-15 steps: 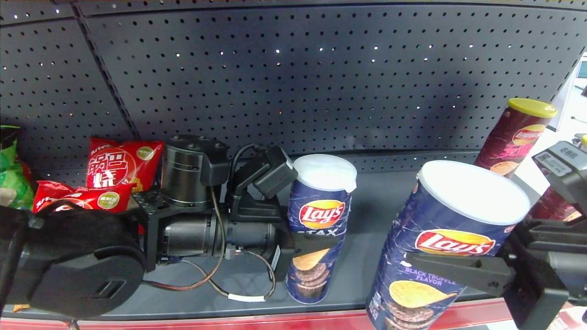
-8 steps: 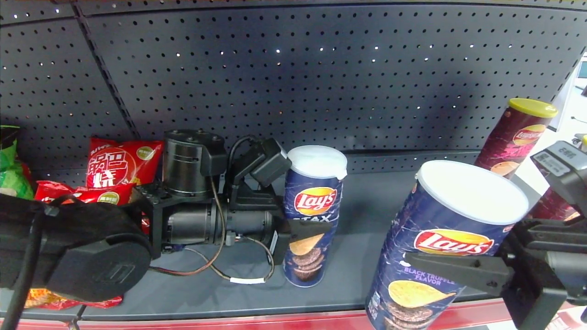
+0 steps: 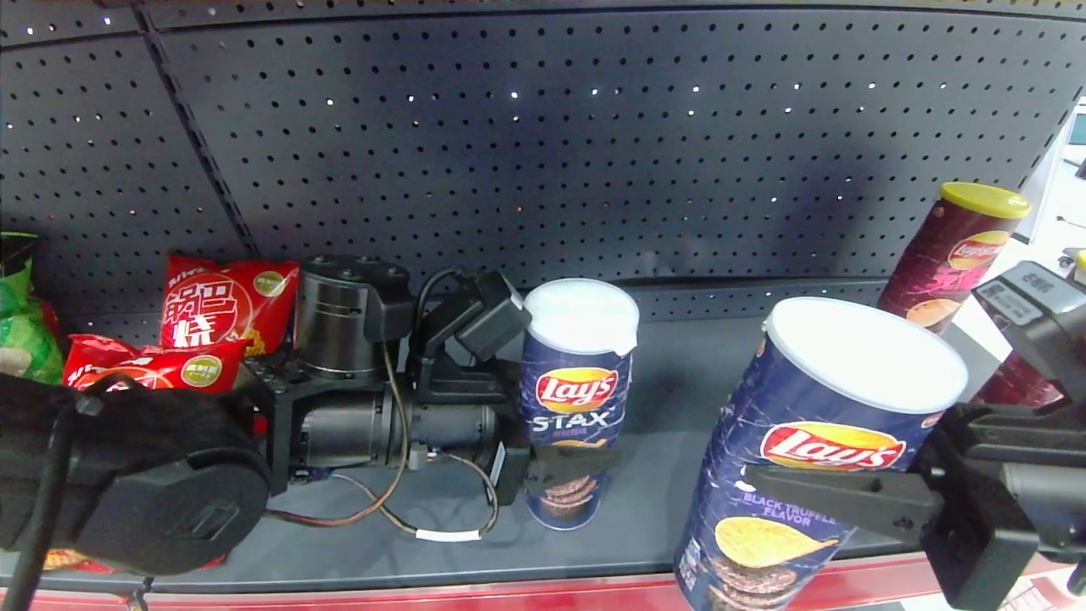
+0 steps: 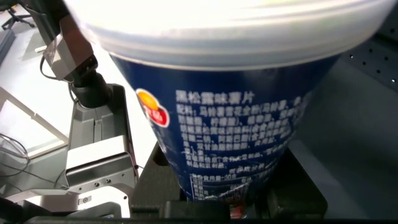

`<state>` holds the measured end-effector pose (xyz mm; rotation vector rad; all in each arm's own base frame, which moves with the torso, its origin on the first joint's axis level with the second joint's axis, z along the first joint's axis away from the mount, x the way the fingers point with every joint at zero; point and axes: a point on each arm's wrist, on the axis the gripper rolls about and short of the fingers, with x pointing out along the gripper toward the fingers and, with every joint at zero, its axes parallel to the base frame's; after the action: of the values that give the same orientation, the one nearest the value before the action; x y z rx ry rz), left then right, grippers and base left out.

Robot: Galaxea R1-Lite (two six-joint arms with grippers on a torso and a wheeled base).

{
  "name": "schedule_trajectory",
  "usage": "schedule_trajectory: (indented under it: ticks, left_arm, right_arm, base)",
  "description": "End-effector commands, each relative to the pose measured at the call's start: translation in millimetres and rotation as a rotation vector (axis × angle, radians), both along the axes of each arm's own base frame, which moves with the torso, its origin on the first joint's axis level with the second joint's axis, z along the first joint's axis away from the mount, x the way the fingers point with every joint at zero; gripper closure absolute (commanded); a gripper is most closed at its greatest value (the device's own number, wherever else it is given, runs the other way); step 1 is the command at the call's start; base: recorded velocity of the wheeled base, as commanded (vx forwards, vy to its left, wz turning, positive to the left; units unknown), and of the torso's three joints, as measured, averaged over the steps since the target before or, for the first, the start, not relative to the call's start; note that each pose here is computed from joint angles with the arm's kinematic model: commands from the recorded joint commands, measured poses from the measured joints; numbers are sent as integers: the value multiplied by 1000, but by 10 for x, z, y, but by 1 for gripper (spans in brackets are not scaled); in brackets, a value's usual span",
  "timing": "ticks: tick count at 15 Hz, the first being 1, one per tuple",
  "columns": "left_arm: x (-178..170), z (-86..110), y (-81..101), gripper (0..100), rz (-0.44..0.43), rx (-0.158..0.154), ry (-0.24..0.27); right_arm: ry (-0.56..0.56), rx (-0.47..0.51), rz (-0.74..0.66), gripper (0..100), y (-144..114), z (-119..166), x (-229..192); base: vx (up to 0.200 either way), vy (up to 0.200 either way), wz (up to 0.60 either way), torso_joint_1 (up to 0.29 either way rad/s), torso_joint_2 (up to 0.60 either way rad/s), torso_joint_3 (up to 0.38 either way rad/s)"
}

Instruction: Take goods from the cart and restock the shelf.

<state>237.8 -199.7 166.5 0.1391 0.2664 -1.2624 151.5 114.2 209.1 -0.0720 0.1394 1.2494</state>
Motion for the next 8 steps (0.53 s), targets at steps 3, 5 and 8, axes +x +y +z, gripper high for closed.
schedule_trajectory:
  ticks: [3,5,8]
  left_arm:
    - [-10,-4,113,0,28,4,5]
    - [-37,-5,206,0,49,8,9]
    - [-166,-13,409,0,83,14,18]
  right_arm:
    - [11,-7,1,100,15,-26,23]
    - [11,-7,1,100,19,-26,29]
    - [11,-7,1,100,34,-18,52]
  base:
    - [0,0,0,0,0,0]
    - [0,0,0,0,0,0]
    - [0,0,0,0,0,0]
